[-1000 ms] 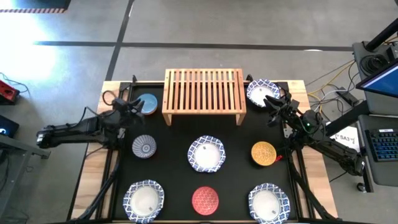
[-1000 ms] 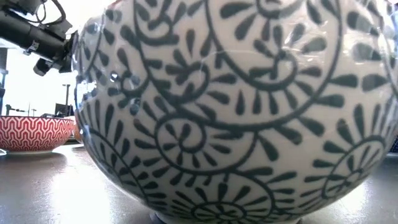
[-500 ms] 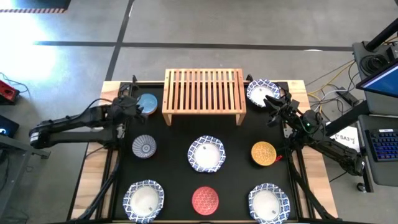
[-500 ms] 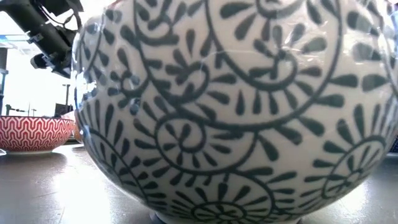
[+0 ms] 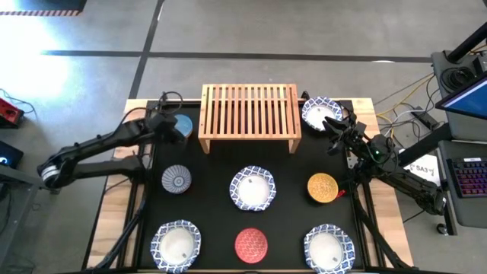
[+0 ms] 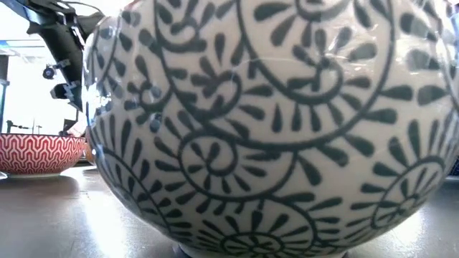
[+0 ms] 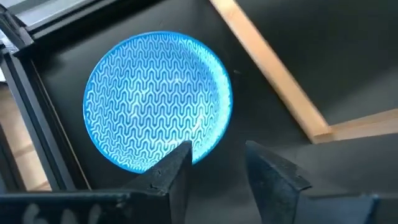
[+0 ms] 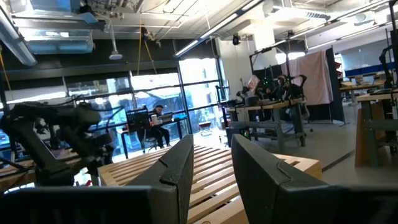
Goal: Place and stack bowls onto a shelf
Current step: Put the blue bowl on the shelf
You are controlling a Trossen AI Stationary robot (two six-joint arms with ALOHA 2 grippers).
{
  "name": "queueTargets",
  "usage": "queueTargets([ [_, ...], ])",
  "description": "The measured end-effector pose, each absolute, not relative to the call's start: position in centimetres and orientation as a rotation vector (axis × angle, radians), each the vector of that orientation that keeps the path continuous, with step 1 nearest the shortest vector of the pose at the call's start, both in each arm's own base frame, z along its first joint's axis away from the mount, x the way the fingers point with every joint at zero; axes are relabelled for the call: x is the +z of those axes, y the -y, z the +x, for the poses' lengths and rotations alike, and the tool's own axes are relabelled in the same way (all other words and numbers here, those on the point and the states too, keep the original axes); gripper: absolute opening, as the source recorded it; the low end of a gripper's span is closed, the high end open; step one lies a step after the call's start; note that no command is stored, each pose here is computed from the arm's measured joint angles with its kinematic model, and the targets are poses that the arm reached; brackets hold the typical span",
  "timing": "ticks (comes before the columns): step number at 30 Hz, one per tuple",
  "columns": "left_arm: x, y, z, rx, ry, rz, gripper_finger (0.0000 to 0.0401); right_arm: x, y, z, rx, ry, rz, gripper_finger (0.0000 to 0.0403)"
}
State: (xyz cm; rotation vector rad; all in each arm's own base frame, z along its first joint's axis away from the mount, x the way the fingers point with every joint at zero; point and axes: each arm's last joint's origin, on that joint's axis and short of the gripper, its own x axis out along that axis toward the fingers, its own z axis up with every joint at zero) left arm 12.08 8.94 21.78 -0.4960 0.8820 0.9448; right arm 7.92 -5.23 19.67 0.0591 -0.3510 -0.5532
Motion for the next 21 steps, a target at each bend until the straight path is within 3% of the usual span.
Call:
queueTargets([
  [12,19.3,-10.0,13.7,0.917,-1.066,-0.518,0.0150,19.7,5.2,7.9,-0.554,0.350,0.059,0.0098],
  [21,18.4,-10.6,14.5,0.901,-1.092,-0.491,0.0149,19.7,5.2,7.9,-0.553,0.351,0.059,0.0098],
])
